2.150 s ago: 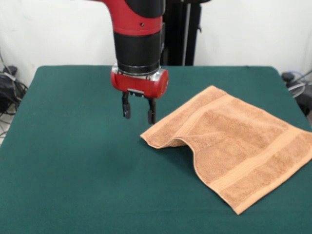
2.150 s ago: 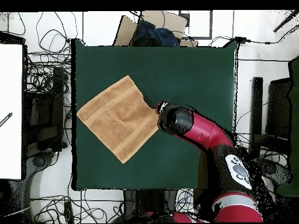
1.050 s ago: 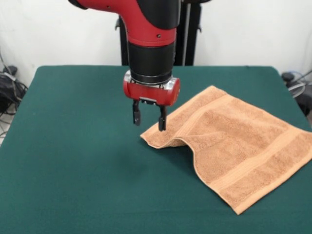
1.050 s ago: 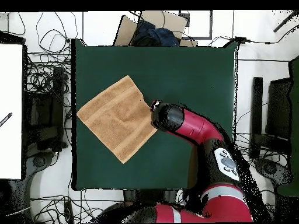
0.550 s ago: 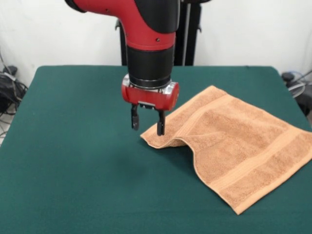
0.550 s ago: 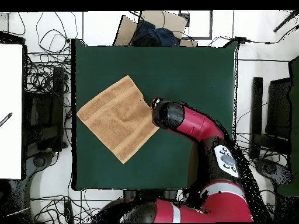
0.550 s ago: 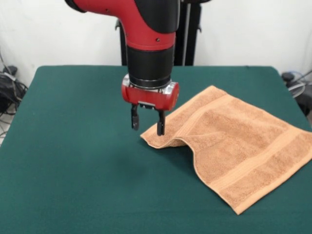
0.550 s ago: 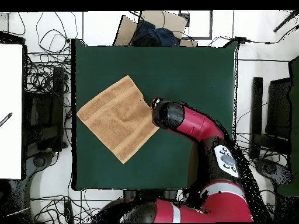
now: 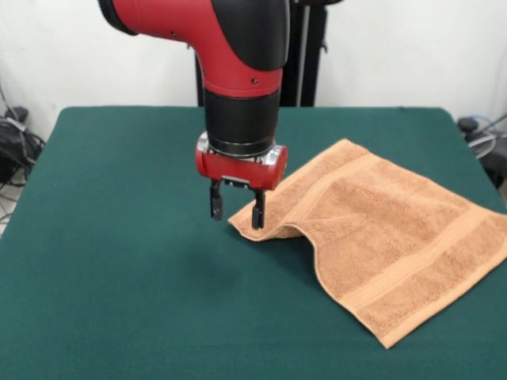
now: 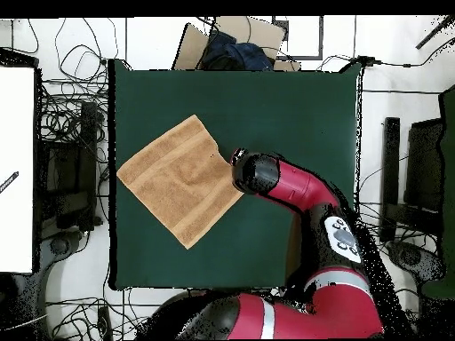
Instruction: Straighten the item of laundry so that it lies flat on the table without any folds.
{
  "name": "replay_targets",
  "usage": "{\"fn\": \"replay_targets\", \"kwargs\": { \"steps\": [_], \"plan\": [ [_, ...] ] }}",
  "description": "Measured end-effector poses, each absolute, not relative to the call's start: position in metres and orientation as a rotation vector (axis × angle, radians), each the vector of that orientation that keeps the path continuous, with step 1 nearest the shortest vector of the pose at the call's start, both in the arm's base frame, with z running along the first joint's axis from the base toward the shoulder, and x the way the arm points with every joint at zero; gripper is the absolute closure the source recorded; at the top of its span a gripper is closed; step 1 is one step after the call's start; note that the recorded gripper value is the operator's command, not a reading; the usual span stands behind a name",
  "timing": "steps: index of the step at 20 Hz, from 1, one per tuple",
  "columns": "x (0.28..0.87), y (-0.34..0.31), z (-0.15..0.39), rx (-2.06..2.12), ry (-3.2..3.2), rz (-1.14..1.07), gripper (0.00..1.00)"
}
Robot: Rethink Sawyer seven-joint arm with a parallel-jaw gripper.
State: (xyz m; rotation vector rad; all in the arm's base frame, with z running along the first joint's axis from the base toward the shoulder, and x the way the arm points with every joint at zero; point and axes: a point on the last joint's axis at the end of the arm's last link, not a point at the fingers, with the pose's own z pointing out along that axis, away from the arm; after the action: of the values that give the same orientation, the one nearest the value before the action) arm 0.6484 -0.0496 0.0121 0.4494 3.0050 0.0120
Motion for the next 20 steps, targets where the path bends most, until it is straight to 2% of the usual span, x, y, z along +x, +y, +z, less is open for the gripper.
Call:
{"fn": "replay_targets", "kwargs": {
  "steps": [20],
  "plan": [
    [0.641,-0.0534,0.0098,0.441,3.017,0.002,0.0]
  ]
}}
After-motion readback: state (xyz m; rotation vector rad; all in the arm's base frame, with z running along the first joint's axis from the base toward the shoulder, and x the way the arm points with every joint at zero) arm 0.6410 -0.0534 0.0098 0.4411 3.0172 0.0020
